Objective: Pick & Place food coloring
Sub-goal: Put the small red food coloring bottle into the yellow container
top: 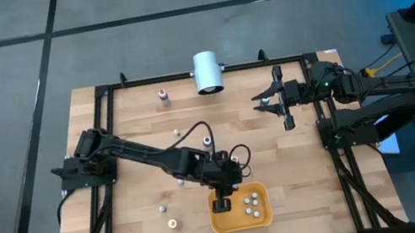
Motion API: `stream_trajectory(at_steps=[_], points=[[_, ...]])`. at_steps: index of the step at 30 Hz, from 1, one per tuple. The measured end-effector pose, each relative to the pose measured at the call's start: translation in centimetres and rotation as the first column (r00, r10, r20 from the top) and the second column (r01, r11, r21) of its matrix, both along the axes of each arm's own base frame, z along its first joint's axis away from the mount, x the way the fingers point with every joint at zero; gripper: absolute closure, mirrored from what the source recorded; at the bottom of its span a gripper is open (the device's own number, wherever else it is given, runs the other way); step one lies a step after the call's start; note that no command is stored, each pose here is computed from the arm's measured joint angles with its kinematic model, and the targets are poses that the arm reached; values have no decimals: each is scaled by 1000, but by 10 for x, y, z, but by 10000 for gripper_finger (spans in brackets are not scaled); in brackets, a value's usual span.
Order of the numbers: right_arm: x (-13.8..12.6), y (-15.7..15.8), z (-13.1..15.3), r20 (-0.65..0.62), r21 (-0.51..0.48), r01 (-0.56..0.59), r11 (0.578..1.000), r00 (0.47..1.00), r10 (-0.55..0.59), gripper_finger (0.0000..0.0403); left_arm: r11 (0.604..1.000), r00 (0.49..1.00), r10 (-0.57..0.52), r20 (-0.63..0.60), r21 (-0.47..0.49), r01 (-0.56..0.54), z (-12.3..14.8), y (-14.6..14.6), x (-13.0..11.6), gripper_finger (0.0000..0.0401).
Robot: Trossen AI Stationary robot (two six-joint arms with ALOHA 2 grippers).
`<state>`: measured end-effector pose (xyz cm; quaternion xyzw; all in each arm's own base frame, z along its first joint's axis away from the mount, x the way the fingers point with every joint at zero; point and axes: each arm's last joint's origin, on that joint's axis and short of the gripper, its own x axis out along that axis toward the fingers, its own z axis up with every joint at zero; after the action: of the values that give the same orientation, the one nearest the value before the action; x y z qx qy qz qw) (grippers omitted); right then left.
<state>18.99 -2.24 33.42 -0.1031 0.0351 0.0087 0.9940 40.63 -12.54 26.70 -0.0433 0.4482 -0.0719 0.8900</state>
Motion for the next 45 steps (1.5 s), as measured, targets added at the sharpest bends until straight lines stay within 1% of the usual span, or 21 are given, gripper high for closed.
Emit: stream_trajectory(at_steps=[3,8,11,15,17,21,23,27,30,34,38,45], points=[[0,0,0,0,0,-1,1000,1000,1,280,1000,1000,10,-4,3,-10,-1,0,0,323],[0,0,0,0,0,0,1000,1000,0,280,999,1000,15,13,-44,-15,1,-3,2,325],[0,0,0,0,0,0,1000,1000,0,280,999,999,3,35,-49,-1,2,-8,2,323],[0,0,0,0,0,0,1000,1000,0,280,999,1000,-31,7,-41,31,-4,-15,3,325],[0,0,0,-1,0,-1,1000,1000,1,280,999,997,-49,-54,-24,47,-9,-20,7,326],[0,0,-1,-11,2,0,1000,1000,0,280,992,987,-118,-109,32,122,-7,-30,21,321],[0,0,-2,-20,3,-1,1000,1000,1,280,987,980,-141,-141,51,149,-11,-33,27,318],[0,0,-4,-37,5,0,1000,999,0,280,983,978,-158,-138,76,170,-9,-31,30,320],[0,0,-5,-48,6,0,1000,999,0,280,983,981,-136,-137,108,151,-10,-28,31,322],[-1,0,-5,-52,7,0,1000,999,1,280,977,978,-139,-156,136,161,-21,-27,35,319],[-1,0,-6,-57,8,0,1000,998,1,280,977,973,-135,-189,139,163,-38,-27,41,317],[-1,0,-6,-60,8,0,1000,998,1,280,977,969,-127,-214,143,159,-55,-29,46,316]])
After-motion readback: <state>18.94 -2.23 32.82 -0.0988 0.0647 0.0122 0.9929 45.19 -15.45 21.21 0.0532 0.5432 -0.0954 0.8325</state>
